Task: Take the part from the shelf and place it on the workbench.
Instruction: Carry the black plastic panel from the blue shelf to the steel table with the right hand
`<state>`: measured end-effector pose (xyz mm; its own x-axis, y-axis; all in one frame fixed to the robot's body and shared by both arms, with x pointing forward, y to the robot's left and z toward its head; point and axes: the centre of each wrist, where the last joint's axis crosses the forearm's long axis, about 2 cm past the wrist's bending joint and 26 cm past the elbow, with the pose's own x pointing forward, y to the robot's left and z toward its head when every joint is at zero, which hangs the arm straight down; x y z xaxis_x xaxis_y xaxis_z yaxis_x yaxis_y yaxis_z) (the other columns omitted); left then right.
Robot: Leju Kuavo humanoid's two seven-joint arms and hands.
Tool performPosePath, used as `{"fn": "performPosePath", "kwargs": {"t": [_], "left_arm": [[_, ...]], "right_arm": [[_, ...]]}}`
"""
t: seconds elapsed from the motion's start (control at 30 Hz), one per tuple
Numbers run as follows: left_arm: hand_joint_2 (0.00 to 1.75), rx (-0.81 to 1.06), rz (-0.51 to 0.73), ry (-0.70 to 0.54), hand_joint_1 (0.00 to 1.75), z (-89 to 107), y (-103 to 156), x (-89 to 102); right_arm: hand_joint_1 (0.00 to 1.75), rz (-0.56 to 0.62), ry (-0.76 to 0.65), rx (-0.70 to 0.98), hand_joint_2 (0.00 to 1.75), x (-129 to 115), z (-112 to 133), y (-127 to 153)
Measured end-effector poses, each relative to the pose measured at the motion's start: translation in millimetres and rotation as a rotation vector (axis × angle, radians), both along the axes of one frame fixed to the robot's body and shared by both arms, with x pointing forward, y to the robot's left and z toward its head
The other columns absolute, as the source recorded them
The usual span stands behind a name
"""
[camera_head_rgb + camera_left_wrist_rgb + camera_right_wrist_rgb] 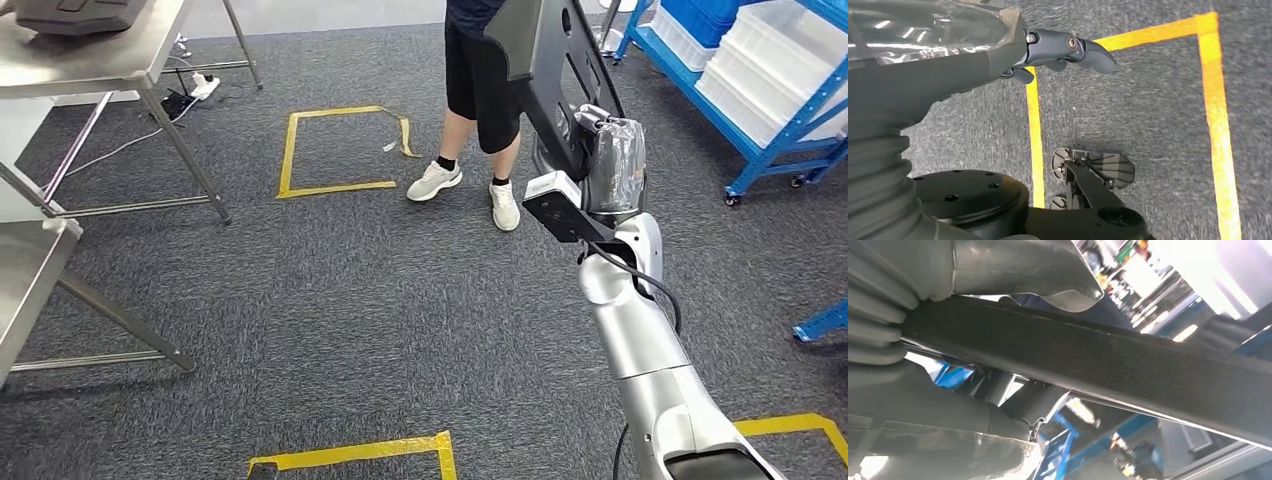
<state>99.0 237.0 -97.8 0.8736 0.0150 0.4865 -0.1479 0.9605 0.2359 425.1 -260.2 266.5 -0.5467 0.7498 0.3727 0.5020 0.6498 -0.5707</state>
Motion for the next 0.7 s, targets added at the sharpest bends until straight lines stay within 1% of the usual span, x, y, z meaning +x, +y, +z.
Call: {"fn": "performPosePath", "kwargs": {"t": [0.3,0.5,0.7], "left_arm": [[1.75,0.010,-0.002,-0.009,0.00,0.8,3.2,4.7],[1.75,0.010,-0.005,-0.011,0.00,1.1,2.6,6.1],[1.75,0.010,-0.006,-0.008,0.00,0.8,2.6,4.5]], "right_arm": [[1.75,-0.002,-0.009,0.001,1.75,1.6,3.1,-5.4],[1.75,-0.010,0.016,0.006,1.75,0.6,-5.0,-10.4],[1.75,-0.008,0.018,0.008,1.75,0.9,-5.6,-9.1]]}}
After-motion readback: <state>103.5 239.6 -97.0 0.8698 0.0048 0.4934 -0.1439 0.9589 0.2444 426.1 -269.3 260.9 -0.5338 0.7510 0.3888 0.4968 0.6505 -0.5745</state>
